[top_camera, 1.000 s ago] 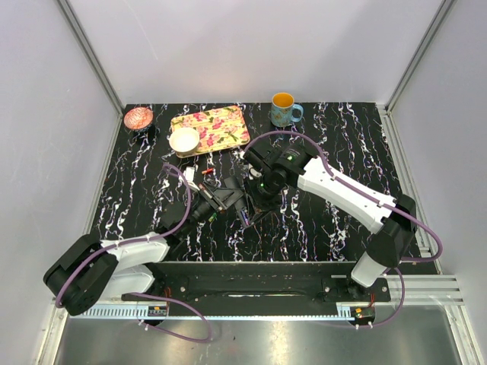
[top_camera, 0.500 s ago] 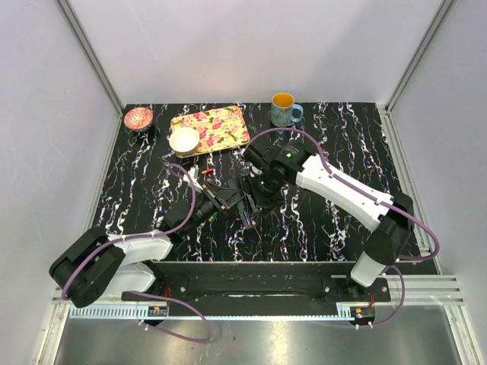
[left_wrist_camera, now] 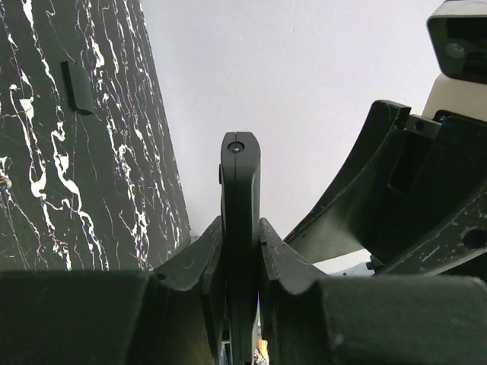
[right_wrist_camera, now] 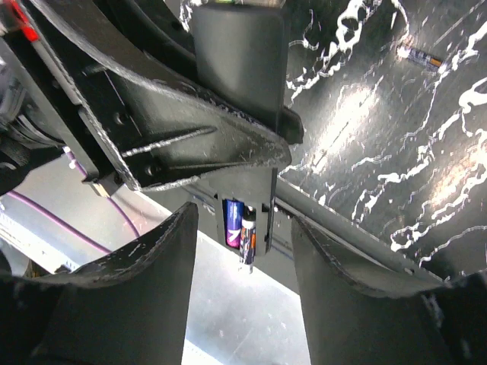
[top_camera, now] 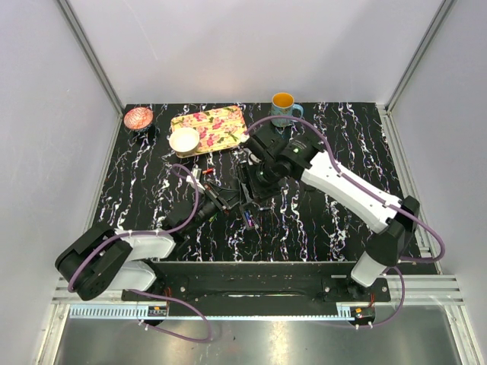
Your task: Load the batteries into the remote control
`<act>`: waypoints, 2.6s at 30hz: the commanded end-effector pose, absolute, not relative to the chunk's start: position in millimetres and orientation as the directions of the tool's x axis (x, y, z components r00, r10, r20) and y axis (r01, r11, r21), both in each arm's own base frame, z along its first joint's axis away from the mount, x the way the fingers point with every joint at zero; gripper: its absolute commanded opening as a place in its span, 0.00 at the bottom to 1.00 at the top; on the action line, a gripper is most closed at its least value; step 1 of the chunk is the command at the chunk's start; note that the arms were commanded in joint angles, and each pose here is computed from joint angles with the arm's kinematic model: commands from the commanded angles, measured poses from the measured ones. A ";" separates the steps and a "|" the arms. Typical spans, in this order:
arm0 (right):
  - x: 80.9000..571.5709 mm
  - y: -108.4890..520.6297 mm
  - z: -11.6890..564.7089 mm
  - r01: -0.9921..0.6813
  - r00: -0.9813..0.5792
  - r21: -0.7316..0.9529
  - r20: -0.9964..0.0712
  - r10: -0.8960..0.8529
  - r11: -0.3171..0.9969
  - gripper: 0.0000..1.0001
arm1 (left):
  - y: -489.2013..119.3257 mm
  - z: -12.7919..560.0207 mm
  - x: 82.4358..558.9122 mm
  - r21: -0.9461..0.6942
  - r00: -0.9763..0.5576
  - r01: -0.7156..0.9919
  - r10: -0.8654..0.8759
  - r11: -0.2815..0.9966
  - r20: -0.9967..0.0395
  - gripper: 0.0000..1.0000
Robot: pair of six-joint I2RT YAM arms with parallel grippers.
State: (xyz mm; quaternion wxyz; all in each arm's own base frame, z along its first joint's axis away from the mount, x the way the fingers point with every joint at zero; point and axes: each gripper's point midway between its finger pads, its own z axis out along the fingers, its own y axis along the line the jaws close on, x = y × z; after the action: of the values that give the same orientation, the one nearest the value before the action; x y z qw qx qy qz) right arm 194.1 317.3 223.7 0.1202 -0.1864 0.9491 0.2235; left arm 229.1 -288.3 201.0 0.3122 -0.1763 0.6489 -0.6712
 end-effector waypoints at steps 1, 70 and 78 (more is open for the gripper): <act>208.6 312.0 265.1 -0.437 -0.839 0.417 -0.509 -0.193 0.797 0.61 | -289.3 238.7 226.1 -0.960 -0.741 0.272 -0.653 -0.074 -0.159 0.00; 153.0 303.3 249.1 -0.750 -0.563 0.563 -0.819 0.111 0.347 0.76 | -298.3 262.7 214.2 -0.980 -0.868 0.127 -0.495 -0.154 -0.034 0.00; 155.3 306.6 249.7 -0.743 -0.575 0.571 -0.812 0.102 0.349 0.74 | -302.5 265.6 207.3 -0.976 -0.876 0.144 -0.480 -0.162 -0.050 0.00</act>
State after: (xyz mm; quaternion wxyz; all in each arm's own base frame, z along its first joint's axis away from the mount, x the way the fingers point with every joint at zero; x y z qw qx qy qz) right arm 147.2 301.5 223.0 0.3772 -0.2274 0.7376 0.5118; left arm 214.8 -301.1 231.8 0.1920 -0.1711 0.6453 -0.7193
